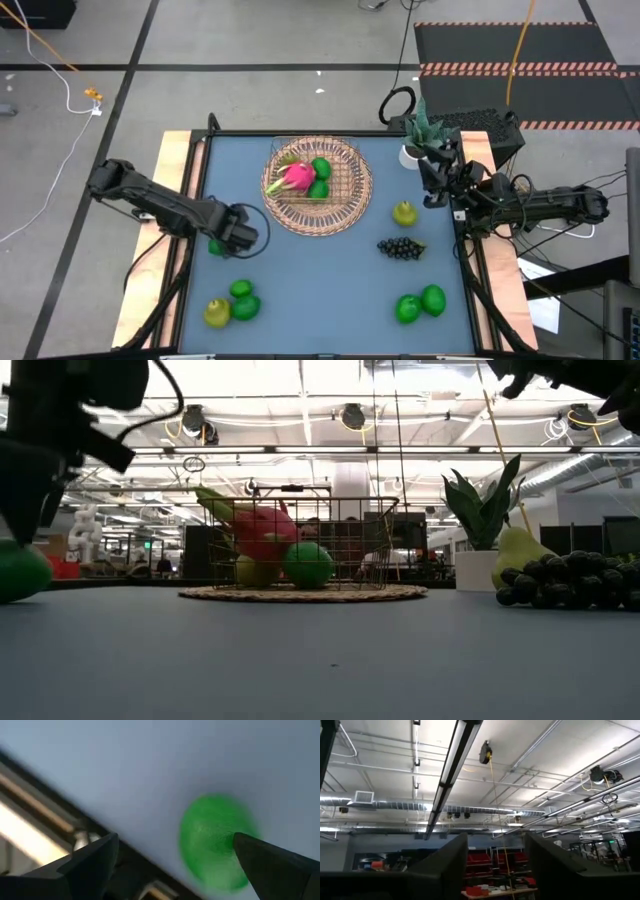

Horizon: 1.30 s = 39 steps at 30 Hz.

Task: Build produce basket
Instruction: Put the green lime into the gold wire basket

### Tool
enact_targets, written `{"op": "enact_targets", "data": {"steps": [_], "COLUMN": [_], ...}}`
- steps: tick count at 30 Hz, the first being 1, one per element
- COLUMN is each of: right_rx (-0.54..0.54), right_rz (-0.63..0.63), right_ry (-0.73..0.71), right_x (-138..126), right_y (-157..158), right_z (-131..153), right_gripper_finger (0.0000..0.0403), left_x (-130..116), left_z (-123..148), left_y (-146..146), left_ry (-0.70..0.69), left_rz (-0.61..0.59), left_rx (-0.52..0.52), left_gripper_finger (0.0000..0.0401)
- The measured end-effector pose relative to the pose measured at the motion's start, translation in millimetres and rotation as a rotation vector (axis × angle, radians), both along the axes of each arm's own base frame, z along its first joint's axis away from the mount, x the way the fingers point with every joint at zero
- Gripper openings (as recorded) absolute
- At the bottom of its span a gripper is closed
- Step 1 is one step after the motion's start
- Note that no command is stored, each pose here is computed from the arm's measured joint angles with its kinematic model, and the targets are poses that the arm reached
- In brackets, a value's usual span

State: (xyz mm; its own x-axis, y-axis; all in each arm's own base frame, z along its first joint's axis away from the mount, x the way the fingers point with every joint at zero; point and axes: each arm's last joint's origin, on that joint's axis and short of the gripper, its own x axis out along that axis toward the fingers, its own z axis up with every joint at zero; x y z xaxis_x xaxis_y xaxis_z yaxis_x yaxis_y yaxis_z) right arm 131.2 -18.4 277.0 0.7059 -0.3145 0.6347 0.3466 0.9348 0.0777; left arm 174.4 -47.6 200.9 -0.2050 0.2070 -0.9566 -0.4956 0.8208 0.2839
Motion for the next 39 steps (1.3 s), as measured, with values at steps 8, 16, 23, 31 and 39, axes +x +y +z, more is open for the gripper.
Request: {"op": "enact_targets", "data": {"steps": [8, 16, 23, 31, 39], "right_rx": [0.023, 0.035, 0.036, 0.037, 0.041], "right_rz": [0.02, 0.03, 0.03, 0.03, 0.025], "right_ry": [-0.01, -0.015, -0.016, -0.016, -0.018], "right_x": [0, 0, 0, 0, 0], "right_y": [0, 0, 0, 0, 0], "right_z": [0, 0, 0, 0, 0], "right_gripper_finger": [0.0276, 0.0297, 0.0297, 0.0297, 0.0297], "left_x": [0, -4, -3, -8, -19], "left_z": [-17, -16, -16, -45, -55], "left_y": [-2, -4, -4, 2, 7], "left_ry": [-0.021, 0.043, 0.026, -0.009, 0.087], "left_rz": [-0.024, 0.076, 0.128, 0.24, 0.428], "left_rx": [-0.12, -0.231, -0.2, -0.266, -0.323], "left_gripper_finger": [0.0395, 0.0395, 0.0395, 0.0395, 0.0395]}}
